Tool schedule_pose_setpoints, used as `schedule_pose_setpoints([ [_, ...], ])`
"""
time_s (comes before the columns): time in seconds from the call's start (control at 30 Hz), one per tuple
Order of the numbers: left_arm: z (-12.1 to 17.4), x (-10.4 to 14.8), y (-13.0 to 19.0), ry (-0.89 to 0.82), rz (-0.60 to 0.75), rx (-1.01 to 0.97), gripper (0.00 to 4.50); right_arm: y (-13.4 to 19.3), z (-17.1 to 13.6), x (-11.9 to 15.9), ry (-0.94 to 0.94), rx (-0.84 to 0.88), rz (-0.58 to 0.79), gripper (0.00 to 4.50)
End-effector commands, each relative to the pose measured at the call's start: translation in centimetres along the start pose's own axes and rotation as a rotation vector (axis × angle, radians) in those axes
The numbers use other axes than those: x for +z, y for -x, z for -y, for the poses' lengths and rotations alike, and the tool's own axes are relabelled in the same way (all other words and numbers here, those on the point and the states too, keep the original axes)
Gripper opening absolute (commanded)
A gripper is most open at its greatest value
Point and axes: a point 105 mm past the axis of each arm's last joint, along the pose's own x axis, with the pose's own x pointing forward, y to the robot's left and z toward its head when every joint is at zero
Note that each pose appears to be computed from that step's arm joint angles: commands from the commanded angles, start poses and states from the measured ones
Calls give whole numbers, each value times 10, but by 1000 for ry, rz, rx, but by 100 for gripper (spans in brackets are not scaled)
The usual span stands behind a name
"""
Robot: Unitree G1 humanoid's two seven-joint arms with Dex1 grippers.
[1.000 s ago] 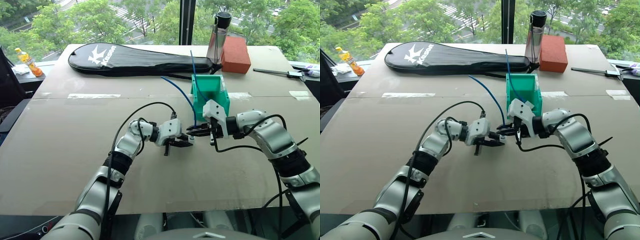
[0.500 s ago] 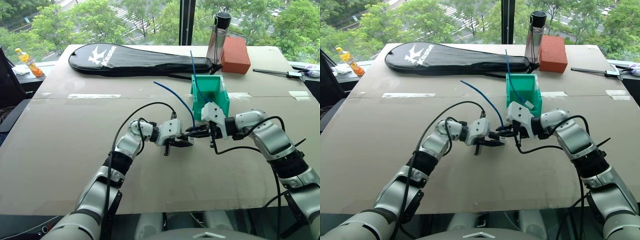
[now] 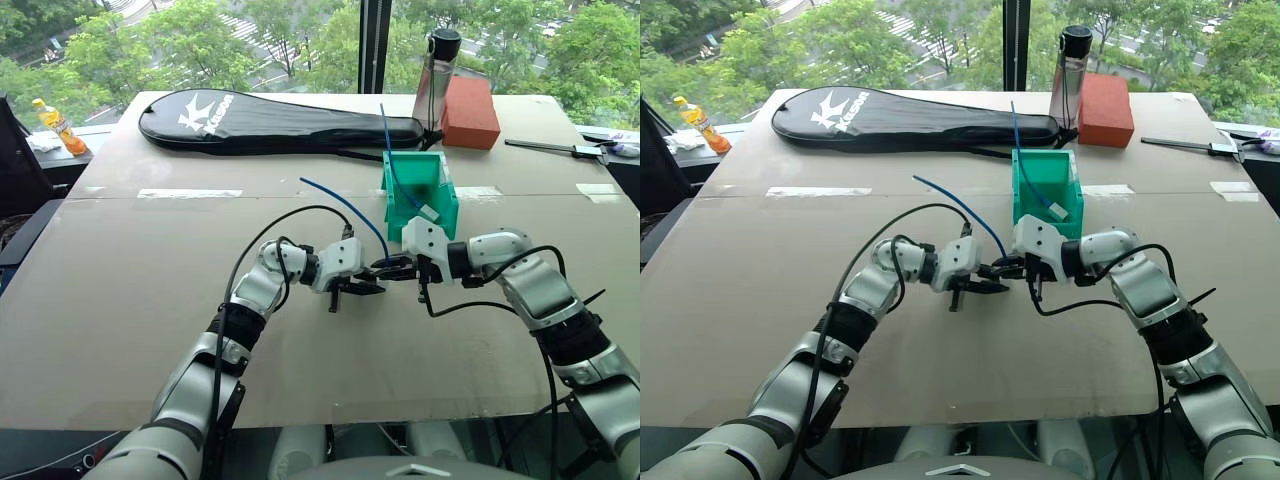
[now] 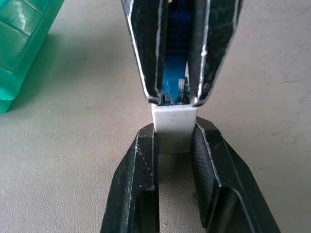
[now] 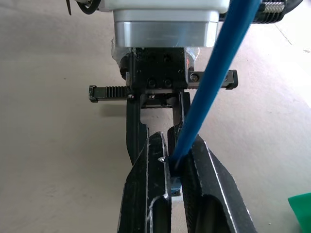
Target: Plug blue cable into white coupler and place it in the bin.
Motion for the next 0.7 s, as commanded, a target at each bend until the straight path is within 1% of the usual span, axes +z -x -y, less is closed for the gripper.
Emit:
schedule_pose_setpoints([
  [0.03, -8, 9, 4, -16, 31, 41, 35, -12, -33, -65, -138, 82, -176, 0],
  [0.13, -8, 11, 4, -14, 41, 44, 35, -13, -21, -59, -113, -10, -126, 0],
  [0.17, -8, 13, 5, -11, 53, 46, 35, -11, -14, -53, -120, -44, -93, 0],
  [0.23, -9, 19, 6, -5, 81, 49, 35, -1, 1, -31, -100, -123, 6, 0],
  [0.27, -11, 26, 9, 6, 106, 57, 35, 10, 8, -14, -83, -167, 66, 72],
  [0.3, -12, 29, 10, 14, 123, 62, 35, 17, 12, -4, -71, -194, 103, 101],
  [0.4, -16, 42, 16, 41, 157, 75, 35, 43, 17, 25, -27, -288, 187, 252],
  [0.43, -20, 49, 18, 40, 176, 102, 35, 58, 12, 38, -52, -303, 232, 300],
  [0.5, -31, 65, 22, 46, 217, 168, 35, 86, -6, 61, -126, -313, 321, 300],
  [0.53, -35, 72, 22, 72, 237, 189, 35, 96, -11, 67, -138, -350, 345, 300],
  [0.6, -49, 88, 21, 178, 266, 243, 35, 112, -15, 67, -138, -487, 341, 300],
  [0.67, -67, 103, 18, 270, 252, 317, 35, 124, -21, 56, -127, -626, 273, 300],
  [0.7, -74, 112, 16, 319, 248, 315, 35, 128, -26, 52, -134, -681, 253, 300],
])
